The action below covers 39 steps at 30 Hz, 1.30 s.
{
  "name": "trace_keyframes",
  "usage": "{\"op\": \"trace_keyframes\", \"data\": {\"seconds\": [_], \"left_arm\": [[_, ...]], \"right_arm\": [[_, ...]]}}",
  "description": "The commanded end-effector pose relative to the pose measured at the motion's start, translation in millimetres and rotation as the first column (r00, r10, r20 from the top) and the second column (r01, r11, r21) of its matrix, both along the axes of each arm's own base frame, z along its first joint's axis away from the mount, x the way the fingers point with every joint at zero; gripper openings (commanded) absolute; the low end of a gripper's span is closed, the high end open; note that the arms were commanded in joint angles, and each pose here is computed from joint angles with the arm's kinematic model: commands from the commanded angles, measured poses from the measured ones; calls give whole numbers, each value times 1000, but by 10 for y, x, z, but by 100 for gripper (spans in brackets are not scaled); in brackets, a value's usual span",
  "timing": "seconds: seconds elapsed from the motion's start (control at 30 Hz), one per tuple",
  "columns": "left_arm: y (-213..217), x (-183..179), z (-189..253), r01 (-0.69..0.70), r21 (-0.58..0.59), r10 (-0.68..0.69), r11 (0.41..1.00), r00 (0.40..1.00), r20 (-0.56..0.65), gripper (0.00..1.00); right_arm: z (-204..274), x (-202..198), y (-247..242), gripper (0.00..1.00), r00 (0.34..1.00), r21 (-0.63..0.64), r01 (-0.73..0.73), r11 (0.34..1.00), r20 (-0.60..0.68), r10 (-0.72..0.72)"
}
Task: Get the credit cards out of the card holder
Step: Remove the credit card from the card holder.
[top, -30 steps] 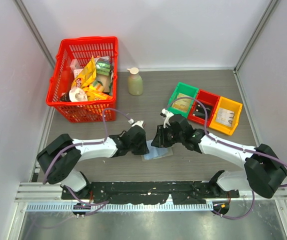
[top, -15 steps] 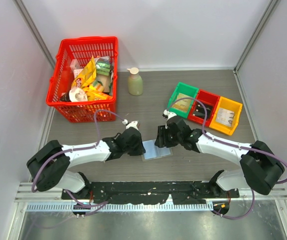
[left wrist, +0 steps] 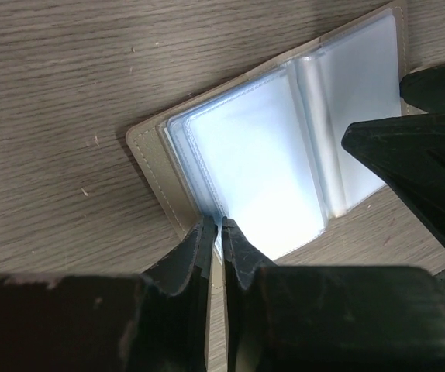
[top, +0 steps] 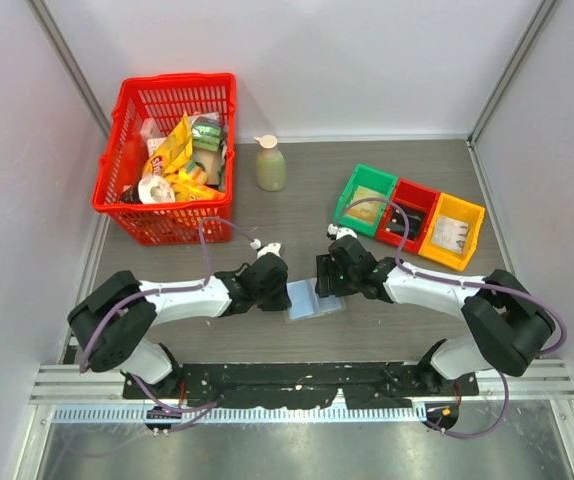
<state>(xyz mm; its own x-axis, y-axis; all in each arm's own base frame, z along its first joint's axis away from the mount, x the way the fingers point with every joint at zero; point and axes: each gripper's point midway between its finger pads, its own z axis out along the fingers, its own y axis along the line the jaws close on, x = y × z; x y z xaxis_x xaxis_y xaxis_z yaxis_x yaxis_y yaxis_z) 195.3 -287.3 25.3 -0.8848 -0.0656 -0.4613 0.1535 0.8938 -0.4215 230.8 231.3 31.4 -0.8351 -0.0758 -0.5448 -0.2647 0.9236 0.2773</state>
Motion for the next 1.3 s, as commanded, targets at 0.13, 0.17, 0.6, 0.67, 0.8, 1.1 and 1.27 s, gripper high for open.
{"op": "trace_keyframes", "data": {"seconds": [0.13,0.17,0.6,0.67,0.8,1.1,1.27], "left_arm": [[3,-54,-98,8,16,-8,1000,1000,-29,9],[-1,-54,-96,8,14,-8,1000,1000,-29,8],[-36,-60,-86,6,-14,-7,1000,999,-34,5],[-50,-58,-60,4,-24,-5,1000,1000,-29,4],[-56,-37,14,-10,-55,9,998,1000,-10,5],[47,-21,157,-69,-89,71,994,997,27,8],[94,8,383,-79,-120,88,990,993,74,10]], "right_arm": [[118,-17,221,51,997,93,-74,993,13,73],[133,-25,228,50,997,101,-78,992,11,78],[675,-163,618,38,979,287,-204,936,47,199],[702,-202,682,38,973,306,-229,924,41,228],[723,-301,840,38,955,356,-288,889,31,296],[634,-335,870,43,947,335,-310,890,23,321],[580,-133,572,44,977,301,-211,930,41,209]]}}
